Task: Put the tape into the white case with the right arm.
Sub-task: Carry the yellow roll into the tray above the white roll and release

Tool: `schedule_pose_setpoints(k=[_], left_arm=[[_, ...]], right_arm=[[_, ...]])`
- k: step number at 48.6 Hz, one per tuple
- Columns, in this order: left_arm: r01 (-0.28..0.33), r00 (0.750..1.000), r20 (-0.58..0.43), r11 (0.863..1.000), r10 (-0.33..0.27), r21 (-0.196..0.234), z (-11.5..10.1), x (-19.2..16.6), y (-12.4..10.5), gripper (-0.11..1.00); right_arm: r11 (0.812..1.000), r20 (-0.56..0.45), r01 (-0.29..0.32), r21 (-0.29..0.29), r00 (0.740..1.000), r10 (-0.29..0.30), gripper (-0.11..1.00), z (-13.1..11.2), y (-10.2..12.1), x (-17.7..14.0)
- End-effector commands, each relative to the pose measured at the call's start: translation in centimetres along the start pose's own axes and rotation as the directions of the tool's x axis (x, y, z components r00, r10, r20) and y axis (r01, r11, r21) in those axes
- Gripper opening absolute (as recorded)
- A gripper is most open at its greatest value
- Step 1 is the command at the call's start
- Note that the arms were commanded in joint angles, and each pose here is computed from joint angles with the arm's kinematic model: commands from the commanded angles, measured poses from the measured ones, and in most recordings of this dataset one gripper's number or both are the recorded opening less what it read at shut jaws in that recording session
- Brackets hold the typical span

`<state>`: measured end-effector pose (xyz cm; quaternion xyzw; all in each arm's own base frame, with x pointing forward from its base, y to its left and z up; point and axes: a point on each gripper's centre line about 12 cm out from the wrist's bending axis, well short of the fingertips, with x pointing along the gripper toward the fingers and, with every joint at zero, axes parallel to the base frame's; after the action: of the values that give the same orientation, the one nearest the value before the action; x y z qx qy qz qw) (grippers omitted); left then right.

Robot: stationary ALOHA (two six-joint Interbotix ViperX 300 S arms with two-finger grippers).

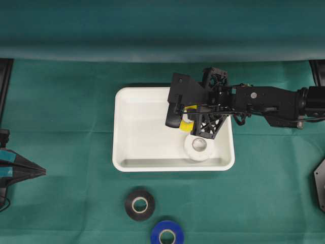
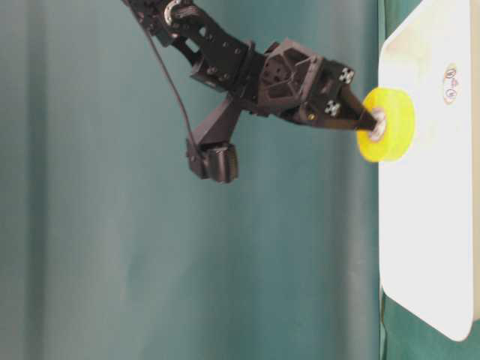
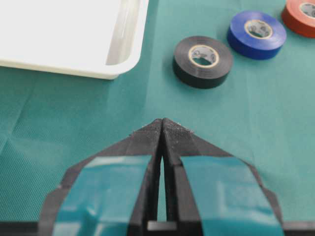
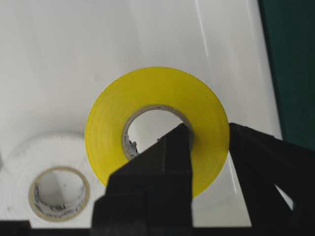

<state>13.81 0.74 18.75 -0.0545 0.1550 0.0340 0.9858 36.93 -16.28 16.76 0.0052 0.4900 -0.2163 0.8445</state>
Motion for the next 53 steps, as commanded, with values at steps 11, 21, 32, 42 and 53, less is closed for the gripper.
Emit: schedule_pose_setpoints(k=[11,21,32,42,53], left_arm=[[-0.001,1.000,0.016,1.000,0.001,-0.004,0.5,0.0,0.0,0.00],[-0.001,1.000,0.016,1.000,0.001,-0.002,0.5,0.0,0.0,0.00],[-0.001,1.000,0.016,1.000,0.001,-0.004,0.5,0.0,0.0,0.00],[-0.001,1.000,0.016,1.000,0.001,-0.004,0.5,0.0,0.0,0.00],[-0.001,1.000,0.016,1.000,0.001,-0.002,0.6,0.0,0.0,0.00]], right_arm=[[1.000,0.015,0.022,0.017,1.000,-0.022,0.00,-0.6,-1.8,-0.6],[0.998,0.059,0.019,-0.064,0.998,-0.015,0.00,-0.7,-1.6,-0.5],[0.998,0.075,0.017,-0.064,0.997,-0.012,0.00,-0.6,-1.7,-0.4],[0.998,0.064,0.024,-0.057,0.998,-0.021,0.16,-1.0,-2.2,-0.3],[0.998,0.056,0.025,-0.057,0.998,-0.022,0.64,-1.2,-2.2,-0.4]])
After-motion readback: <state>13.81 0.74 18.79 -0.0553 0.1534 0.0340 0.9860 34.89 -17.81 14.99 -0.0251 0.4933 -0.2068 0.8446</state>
